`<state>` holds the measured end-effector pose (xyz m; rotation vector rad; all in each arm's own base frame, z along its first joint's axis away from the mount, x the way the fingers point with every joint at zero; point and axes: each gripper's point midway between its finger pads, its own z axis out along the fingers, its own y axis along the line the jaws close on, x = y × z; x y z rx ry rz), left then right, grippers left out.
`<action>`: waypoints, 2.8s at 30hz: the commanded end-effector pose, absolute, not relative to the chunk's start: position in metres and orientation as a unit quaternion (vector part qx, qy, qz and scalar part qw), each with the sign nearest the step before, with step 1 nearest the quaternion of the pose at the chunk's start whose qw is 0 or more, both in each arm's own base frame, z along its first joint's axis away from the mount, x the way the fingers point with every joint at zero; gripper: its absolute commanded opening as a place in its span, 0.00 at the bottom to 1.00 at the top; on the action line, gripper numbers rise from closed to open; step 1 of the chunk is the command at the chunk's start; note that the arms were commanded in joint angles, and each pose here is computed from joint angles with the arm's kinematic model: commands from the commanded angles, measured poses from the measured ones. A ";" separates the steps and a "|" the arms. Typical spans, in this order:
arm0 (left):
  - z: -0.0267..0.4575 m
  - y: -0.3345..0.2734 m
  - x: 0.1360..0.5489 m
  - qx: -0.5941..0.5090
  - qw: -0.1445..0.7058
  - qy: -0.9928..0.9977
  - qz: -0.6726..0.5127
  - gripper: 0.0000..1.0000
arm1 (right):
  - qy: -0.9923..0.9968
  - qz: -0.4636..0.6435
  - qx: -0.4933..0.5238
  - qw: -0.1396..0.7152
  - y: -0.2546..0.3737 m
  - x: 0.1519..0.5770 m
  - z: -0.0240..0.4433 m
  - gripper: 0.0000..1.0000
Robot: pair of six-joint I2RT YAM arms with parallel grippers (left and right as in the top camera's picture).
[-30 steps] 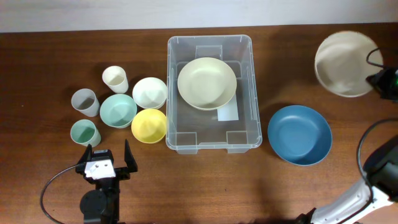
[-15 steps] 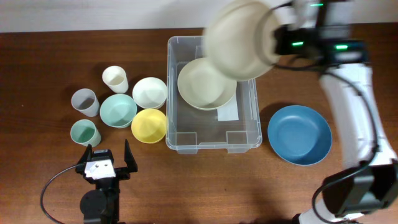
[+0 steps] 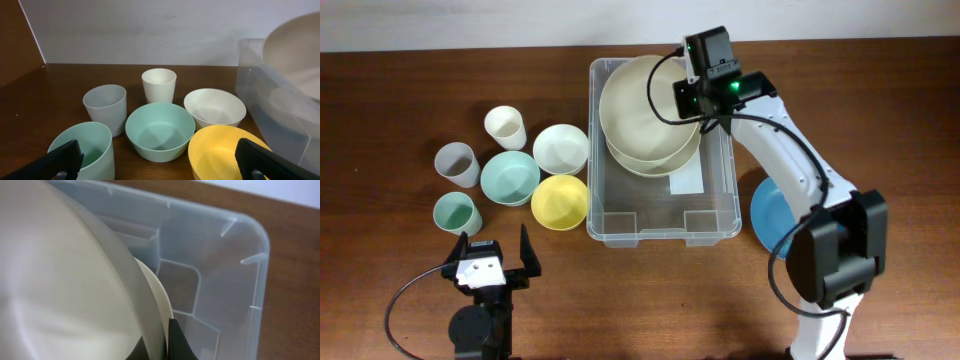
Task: Pack container
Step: 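Lower the cream plate onto the bowl in the container, release, then move the right gripper down to the blue plate's rim, then grasp the blue plate rim and tilt it up with the right gripper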
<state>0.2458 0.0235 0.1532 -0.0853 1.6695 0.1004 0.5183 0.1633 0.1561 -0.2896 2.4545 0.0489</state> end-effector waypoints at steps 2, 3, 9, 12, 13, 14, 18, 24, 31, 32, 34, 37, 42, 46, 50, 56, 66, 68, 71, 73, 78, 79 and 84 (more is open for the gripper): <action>0.153 0.022 0.246 -0.030 0.671 0.740 0.047 1.00 | 0.942 0.013 -0.099 0.320 0.161 0.525 0.140 0.04; 0.153 0.022 0.246 -0.030 0.671 0.740 0.047 1.00 | 0.943 0.015 -0.100 0.318 0.162 0.525 0.138 0.06; 0.153 0.022 0.246 -0.030 0.671 0.740 0.047 1.00 | 0.940 0.021 -0.103 0.326 0.164 0.525 0.148 0.67; 0.153 0.022 0.246 -0.030 0.671 0.740 0.047 1.00 | 0.934 0.012 -0.109 0.341 0.158 0.519 0.179 0.70; 0.153 0.022 0.246 -0.030 0.671 0.740 0.047 1.00 | 0.932 0.003 -0.104 0.348 0.153 0.517 0.191 0.71; 0.153 0.022 0.246 -0.030 0.671 0.740 0.047 1.00 | 0.930 -0.013 -0.097 0.355 0.146 0.514 0.205 0.71; 0.153 0.022 0.246 -0.030 0.671 0.740 0.047 1.00 | 0.922 -0.083 -0.015 0.378 0.085 0.490 0.267 0.72; 0.153 0.022 0.246 -0.030 0.671 0.740 0.047 1.00 | 0.927 -0.102 0.134 0.336 -0.038 0.440 0.292 0.72; 0.153 0.022 0.246 -0.030 0.671 0.740 0.047 1.00 | 0.956 -0.005 0.224 0.188 -0.107 0.386 0.229 0.72; 0.153 0.022 0.246 -0.030 0.671 0.740 0.047 1.00 | 0.959 0.008 0.234 0.159 -0.109 0.375 0.213 0.72; 0.153 0.022 0.246 -0.030 0.671 0.740 0.047 1.00 | 0.963 0.018 0.238 0.124 -0.104 0.363 0.193 0.71; 0.153 0.022 0.246 -0.030 0.671 0.740 0.047 1.00 | 0.970 0.037 0.229 0.074 -0.086 0.347 0.165 0.40; 0.153 0.022 0.246 -0.030 0.671 0.740 0.047 1.00 | 0.978 0.039 0.203 0.008 -0.057 0.322 0.100 0.04; 0.153 0.022 0.246 -0.030 0.671 0.740 0.047 1.00 | 0.981 0.040 0.191 0.023 -0.049 0.321 0.052 0.04; 0.153 0.022 0.246 -0.030 0.671 0.740 0.047 1.00 | 0.980 0.039 0.186 0.062 -0.050 0.333 0.035 0.04; 0.153 0.022 0.246 -0.030 0.671 0.740 0.047 1.00 | 0.975 0.037 0.183 0.119 -0.055 0.357 0.028 0.04; 0.153 0.022 0.246 -0.030 0.671 0.740 0.047 1.00 | 0.973 0.012 0.187 0.133 -0.066 0.364 0.023 0.04; 0.153 0.022 0.246 -0.030 0.671 0.740 0.047 1.00 | 0.974 0.005 0.187 0.128 -0.069 0.366 0.014 0.04; 0.153 0.022 0.246 -0.030 0.671 0.740 0.047 1.00 | 0.974 0.004 0.186 0.126 -0.070 0.372 -0.001 0.04; 0.153 0.022 0.246 -0.030 0.671 0.740 0.047 1.00 | 0.973 -0.003 0.183 0.141 -0.074 0.381 -0.006 0.04; 0.153 0.022 0.246 -0.030 0.671 0.740 0.047 1.00 | 0.957 -0.054 0.192 0.210 -0.099 0.412 0.011 0.04; 0.153 0.022 0.246 -0.030 0.671 0.740 0.047 1.00 | 0.953 -0.064 0.194 0.222 -0.104 0.418 0.016 0.04; 0.153 0.022 0.246 -0.030 0.671 0.740 0.047 1.00 | 0.931 -0.083 0.198 0.294 -0.118 0.454 0.048 0.04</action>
